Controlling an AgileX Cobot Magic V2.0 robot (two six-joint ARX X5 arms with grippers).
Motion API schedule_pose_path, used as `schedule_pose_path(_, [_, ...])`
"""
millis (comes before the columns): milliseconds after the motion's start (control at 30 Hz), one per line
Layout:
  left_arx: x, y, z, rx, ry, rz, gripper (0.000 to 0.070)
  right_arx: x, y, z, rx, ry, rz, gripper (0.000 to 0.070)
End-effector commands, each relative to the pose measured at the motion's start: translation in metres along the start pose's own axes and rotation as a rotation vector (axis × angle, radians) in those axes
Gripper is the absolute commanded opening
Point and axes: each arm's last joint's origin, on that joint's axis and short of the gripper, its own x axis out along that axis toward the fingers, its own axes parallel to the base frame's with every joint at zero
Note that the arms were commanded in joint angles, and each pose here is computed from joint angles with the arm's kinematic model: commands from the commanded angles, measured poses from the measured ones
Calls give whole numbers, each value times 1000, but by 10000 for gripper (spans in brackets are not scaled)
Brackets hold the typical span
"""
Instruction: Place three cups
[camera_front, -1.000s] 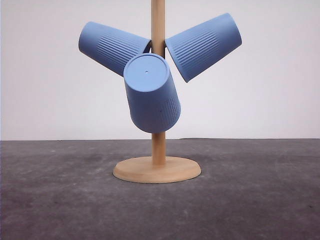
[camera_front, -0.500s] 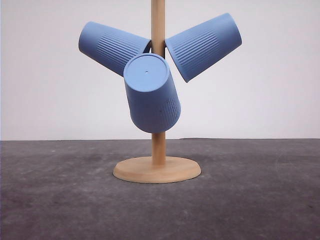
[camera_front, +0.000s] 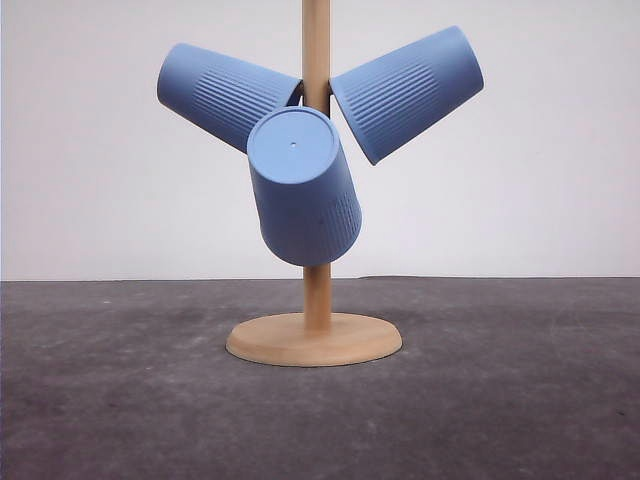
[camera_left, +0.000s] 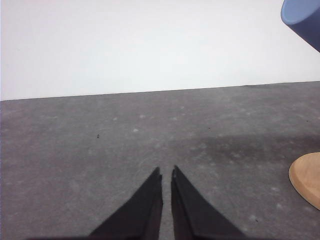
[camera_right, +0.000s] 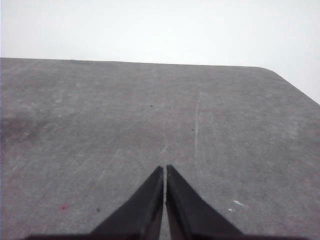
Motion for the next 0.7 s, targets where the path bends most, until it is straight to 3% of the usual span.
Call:
schedule_pose_path(0, [1, 0, -4, -3, 5, 3, 22, 0, 0, 1, -3, -11, 0, 4])
schedule_pose_path(667, [1, 0, -4, -3, 5, 3, 22, 0, 0, 1, -3, -11, 0, 4])
